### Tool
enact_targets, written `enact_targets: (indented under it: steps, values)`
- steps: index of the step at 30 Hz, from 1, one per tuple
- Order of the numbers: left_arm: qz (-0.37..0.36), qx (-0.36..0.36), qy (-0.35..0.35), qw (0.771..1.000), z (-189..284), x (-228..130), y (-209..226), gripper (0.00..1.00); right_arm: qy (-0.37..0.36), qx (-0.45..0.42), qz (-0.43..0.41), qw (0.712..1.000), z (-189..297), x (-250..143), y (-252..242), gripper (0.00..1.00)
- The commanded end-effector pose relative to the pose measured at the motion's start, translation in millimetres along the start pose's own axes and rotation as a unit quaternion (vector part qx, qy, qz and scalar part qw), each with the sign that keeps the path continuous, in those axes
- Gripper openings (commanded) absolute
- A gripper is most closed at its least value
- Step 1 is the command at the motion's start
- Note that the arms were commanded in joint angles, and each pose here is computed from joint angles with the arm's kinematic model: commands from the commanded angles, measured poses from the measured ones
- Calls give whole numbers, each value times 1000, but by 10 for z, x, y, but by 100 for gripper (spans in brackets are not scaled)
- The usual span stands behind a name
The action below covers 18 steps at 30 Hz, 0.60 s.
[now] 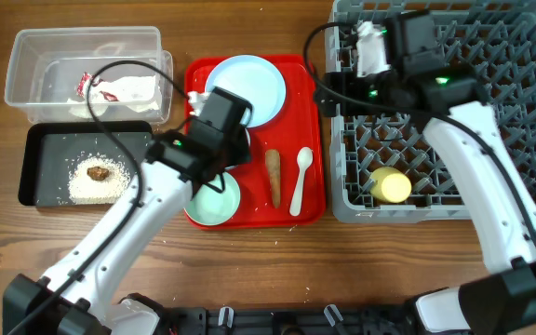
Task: Sort waste into correct bins and load items into the dishwasher rack
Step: 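Reach the right gripper to the light-blue bowl and grasp it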
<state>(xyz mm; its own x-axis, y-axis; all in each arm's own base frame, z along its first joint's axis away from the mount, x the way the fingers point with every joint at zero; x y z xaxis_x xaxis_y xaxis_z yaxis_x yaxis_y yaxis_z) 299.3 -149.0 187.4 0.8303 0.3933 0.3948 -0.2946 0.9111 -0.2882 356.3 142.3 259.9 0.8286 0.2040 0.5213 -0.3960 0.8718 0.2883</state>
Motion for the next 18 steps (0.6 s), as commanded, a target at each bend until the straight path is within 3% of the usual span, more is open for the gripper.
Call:
enact_targets:
  steps: [1, 4, 8, 18]
  values:
    - [80, -3, -26, 996, 196, 340, 280, 55, 57, 17, -32, 998, -377, -137, 166, 86]
    - [135, -6, -36, 990, 293, 552, 558, 59, 103, 19, -34, 994, -678, -274, 304, 85]
    - [168, -10, -28, 985, 337, 641, 756, 56, 140, 15, -40, 989, -936, -405, 391, 83]
    - [158, -10, -6, 987, 309, 550, 710, 54, 111, -1, -44, 993, -998, -297, 356, 82]
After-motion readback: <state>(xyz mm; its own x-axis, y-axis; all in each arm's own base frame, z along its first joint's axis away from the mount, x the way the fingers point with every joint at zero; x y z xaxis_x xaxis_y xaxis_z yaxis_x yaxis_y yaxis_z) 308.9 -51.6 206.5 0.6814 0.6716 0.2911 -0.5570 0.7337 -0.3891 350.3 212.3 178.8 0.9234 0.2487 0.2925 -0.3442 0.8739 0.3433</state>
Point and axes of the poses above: each gripper's point midway between its finger pads, its own z axis back along the fingers, its own y axis along the line the jaws close on, x = y × z, the point moved 5 cm from there along z, back along the fingers, and after that the axes turned 10 degrees about z, right-handed, at the moved point
